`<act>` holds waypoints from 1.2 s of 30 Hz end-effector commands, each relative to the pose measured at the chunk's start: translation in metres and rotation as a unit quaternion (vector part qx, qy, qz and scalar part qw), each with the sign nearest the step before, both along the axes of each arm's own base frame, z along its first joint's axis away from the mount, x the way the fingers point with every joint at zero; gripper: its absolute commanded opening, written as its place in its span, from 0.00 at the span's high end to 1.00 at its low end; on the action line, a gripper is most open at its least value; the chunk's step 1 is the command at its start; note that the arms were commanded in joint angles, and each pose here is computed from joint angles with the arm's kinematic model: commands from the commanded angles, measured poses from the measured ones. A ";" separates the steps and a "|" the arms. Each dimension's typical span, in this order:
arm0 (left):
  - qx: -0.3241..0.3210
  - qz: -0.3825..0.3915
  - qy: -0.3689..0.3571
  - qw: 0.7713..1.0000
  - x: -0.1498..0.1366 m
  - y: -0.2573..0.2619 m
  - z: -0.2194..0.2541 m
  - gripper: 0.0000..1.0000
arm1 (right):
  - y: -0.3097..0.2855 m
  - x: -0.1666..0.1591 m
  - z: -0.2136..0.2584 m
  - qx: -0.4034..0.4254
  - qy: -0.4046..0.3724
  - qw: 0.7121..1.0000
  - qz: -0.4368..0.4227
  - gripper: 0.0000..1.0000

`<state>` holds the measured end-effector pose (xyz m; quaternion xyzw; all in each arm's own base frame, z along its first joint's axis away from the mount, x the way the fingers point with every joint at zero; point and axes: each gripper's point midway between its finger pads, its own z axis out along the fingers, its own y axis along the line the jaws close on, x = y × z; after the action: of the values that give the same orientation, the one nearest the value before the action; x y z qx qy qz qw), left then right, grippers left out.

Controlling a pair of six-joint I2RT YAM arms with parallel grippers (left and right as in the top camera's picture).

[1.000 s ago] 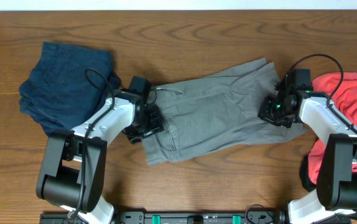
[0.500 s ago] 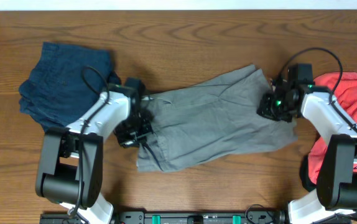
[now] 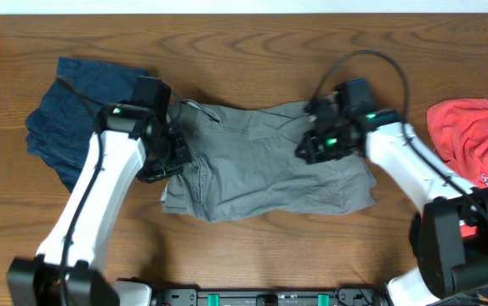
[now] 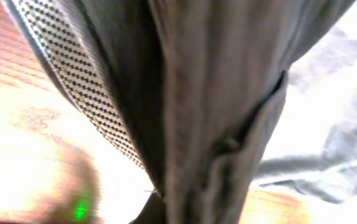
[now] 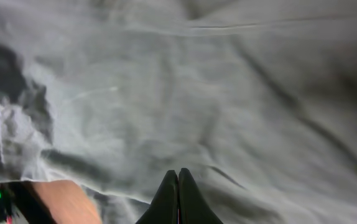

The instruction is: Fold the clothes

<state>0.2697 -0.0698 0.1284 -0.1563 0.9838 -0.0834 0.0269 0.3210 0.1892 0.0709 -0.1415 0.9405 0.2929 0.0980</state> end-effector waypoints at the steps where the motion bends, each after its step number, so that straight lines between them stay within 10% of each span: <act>1: -0.015 -0.005 -0.041 0.999 0.001 -0.003 0.023 0.94 | 0.028 -0.014 -0.002 0.005 -0.009 0.999 0.039 0.97; 25: -0.193 -0.026 -0.166 0.967 0.025 -0.058 0.098 0.94 | 0.181 -0.083 -0.085 0.037 0.006 0.988 0.149 0.97; 36: -0.194 -0.017 -0.158 0.968 0.025 -0.058 0.093 0.94 | 0.138 -0.019 -0.035 0.033 -0.047 0.996 0.063 0.91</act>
<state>0.2935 -0.1232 0.2072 -0.1287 0.9418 -0.2772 0.1401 0.2626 0.3515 0.0038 -0.2479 0.9077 0.3307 0.0731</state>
